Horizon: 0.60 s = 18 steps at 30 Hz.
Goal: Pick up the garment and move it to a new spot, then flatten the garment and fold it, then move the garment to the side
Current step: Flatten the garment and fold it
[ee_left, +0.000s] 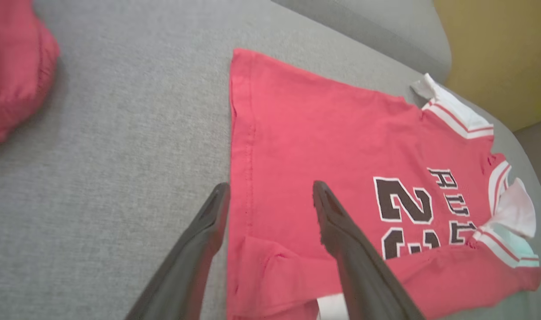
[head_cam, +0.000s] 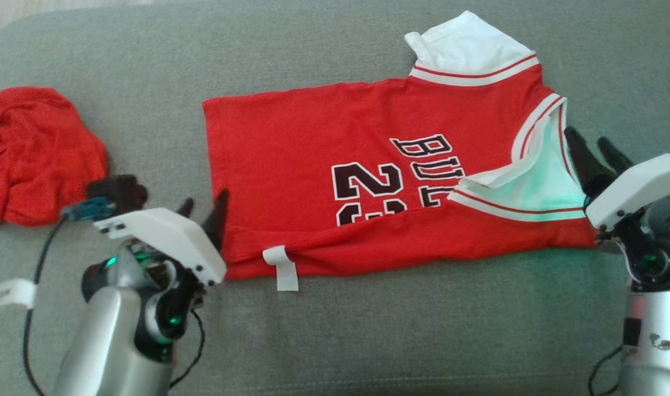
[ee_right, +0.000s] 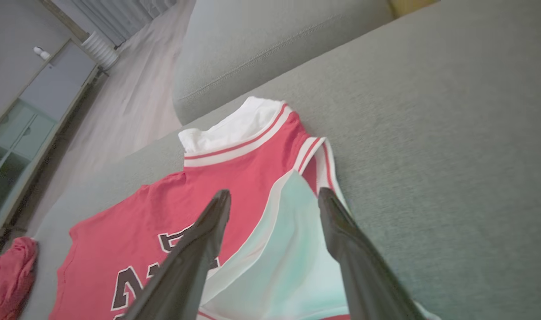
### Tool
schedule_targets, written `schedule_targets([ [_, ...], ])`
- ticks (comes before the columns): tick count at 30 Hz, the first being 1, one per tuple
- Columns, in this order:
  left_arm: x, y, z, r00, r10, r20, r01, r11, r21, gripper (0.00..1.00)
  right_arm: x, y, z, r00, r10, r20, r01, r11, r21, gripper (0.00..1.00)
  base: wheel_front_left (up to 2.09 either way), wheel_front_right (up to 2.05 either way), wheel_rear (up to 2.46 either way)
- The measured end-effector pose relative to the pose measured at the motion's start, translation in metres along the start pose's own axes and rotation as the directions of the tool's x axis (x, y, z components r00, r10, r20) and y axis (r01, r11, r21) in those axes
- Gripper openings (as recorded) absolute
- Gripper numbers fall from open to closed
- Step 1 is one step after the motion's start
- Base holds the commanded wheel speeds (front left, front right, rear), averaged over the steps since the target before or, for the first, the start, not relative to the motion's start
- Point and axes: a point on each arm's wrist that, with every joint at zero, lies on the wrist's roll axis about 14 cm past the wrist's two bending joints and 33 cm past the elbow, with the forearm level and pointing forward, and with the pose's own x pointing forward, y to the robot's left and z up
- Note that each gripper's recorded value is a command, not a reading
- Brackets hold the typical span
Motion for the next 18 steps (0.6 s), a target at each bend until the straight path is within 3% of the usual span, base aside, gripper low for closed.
schedule_targets([
  [5, -0.008, 0.004, 0.007, 0.998, 0.007, 0.063, -0.008, 1.000, 0.018, 1.00, -0.021, -0.007, 0.010, 0.998, -0.049, 0.033, 0.054, 0.984, -0.167, 1.00, 0.00, 0.00, 0.00],
  [9, -0.025, 0.012, -0.028, 1.000, 0.017, -0.020, -0.015, 0.998, 0.053, 1.00, -0.043, -0.028, -0.025, 0.991, -0.112, -0.068, 0.091, 0.962, -0.258, 1.00, 0.00, 0.00, 0.00],
  [13, -0.041, 0.015, -0.061, 0.992, 0.014, -0.122, -0.005, 0.998, 0.067, 1.00, -0.060, -0.038, -0.055, 0.976, -0.147, -0.160, 0.093, 0.948, -0.303, 1.00, 0.00, 0.00, 0.00],
  [18, -0.041, 0.019, -0.066, 0.988, 0.022, -0.156, -0.009, 0.996, 0.085, 1.00, -0.062, -0.047, -0.053, 0.969, -0.179, -0.168, 0.111, 0.931, -0.349, 1.00, 0.00, 0.00, 0.00],
])
